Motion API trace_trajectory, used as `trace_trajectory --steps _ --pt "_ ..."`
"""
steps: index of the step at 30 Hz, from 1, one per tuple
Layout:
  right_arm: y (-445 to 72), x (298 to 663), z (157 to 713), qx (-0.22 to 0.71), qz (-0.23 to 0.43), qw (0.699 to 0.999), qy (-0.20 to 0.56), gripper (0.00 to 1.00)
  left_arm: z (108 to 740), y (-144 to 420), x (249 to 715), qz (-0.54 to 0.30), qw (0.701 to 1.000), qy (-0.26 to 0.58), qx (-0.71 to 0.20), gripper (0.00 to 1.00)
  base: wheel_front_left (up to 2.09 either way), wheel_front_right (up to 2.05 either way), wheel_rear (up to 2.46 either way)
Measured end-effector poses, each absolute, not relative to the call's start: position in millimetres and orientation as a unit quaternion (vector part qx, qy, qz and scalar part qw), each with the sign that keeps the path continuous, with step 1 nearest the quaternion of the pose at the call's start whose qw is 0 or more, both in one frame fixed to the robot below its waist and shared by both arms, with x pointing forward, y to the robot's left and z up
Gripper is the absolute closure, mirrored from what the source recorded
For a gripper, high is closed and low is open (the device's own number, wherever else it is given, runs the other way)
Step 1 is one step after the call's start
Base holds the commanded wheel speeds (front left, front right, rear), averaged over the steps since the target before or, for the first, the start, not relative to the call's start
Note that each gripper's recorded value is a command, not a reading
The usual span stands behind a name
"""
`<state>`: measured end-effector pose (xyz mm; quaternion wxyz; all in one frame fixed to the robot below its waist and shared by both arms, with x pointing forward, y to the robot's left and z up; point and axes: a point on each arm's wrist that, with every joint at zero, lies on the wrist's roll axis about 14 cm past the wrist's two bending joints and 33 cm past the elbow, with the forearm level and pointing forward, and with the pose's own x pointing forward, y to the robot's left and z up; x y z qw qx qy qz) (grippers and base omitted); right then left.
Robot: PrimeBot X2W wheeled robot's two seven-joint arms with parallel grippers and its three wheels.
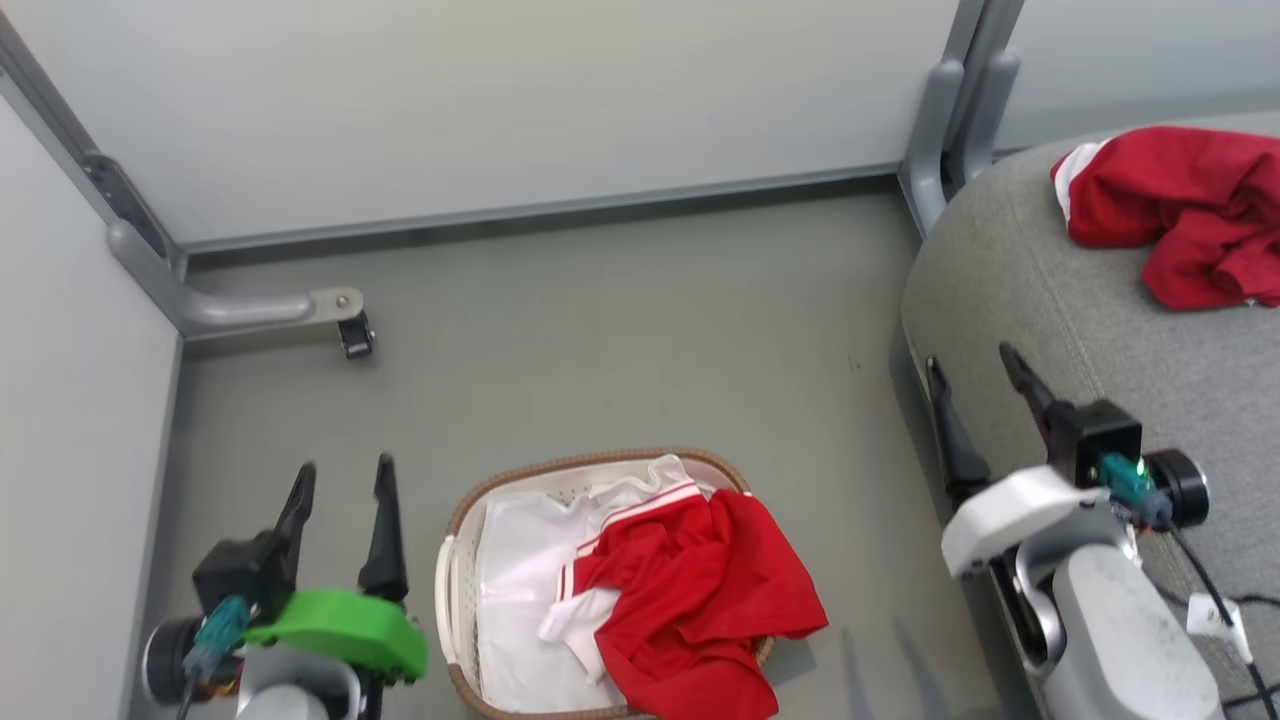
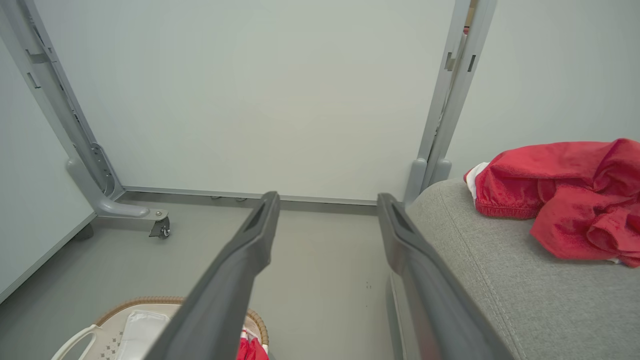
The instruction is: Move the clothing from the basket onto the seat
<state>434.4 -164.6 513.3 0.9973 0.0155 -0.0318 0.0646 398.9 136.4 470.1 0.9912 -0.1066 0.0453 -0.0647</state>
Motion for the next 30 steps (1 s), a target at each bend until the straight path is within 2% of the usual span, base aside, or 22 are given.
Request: trace_trajectory --steps 13,30 --pt "-141.7 376.4 515.3 0.061 0.086 0.993 -0.049 0.00 468.6 176.8 345.4 0.003 0.991 0.032 -0.133 0.00 0.00 0.00 0.00" --pt "-138.5 370.5 506.5 0.072 0.088 0.993 -0.036 0.00 450.0 167.1 336.1 -0.014 0.989 0.060 -0.135 0.00 0.00 0.00 0.00"
